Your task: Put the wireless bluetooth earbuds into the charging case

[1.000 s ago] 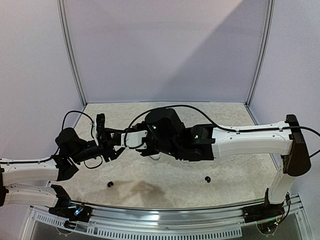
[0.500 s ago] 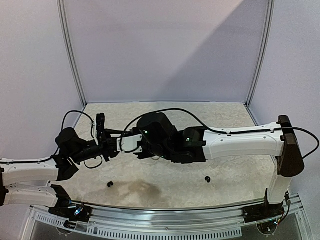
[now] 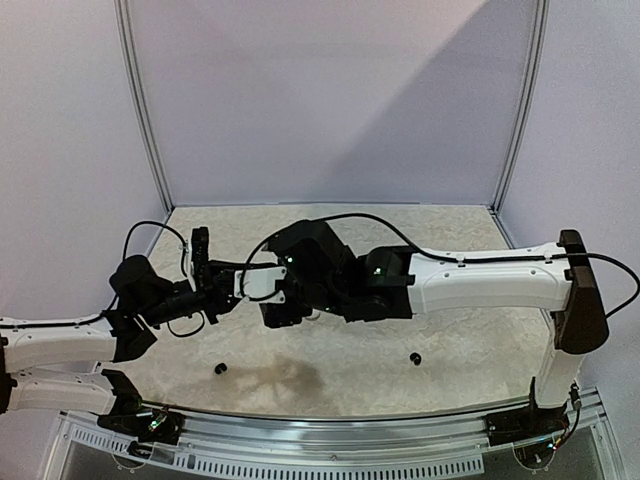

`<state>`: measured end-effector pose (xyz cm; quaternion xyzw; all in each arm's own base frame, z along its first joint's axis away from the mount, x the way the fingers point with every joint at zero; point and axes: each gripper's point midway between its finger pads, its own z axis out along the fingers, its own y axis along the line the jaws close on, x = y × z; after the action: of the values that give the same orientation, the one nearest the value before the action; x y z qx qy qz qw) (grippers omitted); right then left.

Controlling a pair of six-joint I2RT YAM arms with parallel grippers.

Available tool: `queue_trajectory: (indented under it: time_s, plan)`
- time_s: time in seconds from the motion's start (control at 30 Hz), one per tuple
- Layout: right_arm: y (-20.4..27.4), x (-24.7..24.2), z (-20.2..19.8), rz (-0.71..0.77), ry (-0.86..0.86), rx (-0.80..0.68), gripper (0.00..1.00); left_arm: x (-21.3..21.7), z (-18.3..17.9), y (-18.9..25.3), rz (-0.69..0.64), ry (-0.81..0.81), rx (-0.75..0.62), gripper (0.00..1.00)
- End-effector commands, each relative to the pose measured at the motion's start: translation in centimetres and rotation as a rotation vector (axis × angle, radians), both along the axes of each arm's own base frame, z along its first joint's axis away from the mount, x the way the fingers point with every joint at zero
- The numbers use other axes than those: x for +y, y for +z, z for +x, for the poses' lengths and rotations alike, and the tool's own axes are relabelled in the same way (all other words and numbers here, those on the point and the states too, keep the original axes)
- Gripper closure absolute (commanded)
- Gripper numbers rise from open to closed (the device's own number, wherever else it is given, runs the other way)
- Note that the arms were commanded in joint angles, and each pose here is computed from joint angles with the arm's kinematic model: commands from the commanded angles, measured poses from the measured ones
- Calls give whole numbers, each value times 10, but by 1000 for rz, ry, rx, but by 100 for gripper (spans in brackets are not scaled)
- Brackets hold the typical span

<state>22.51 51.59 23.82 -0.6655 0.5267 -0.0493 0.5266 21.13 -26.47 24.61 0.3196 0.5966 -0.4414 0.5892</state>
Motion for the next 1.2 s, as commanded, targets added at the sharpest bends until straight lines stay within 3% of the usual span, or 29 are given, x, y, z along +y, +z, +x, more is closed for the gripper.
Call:
queue_trajectory:
  time_s: [0.0,0.13,0.4,0.5,0.63,0.73,1.03,1.07,1.17]
  plan:
    - [22,-23,-18,121,88,396,1,-4,-16,0,35,-77,-103,100]
    - [29,-29,-45,173,224,639,1,-9,-30,0,54,-154,-167,100]
    - [12,-21,-42,159,211,756,34,-12,-39,2,64,-210,-204,100]
    - [8,-19,-45,132,220,780,37,-12,-38,3,64,-206,-202,100]
    - [3,-17,-47,119,229,797,51,-13,-37,4,61,-202,-196,100]
    - [2,-17,-49,101,232,811,56,-13,-36,5,58,-200,-197,100]
    - [1,-18,-48,78,224,806,99,-13,-32,2,63,-186,-180,100]
    - [5,-19,-46,85,222,794,100,-13,-30,1,65,-174,-166,98]
    - [15,-26,-41,98,197,751,100,-10,-23,-5,77,-139,-128,48]
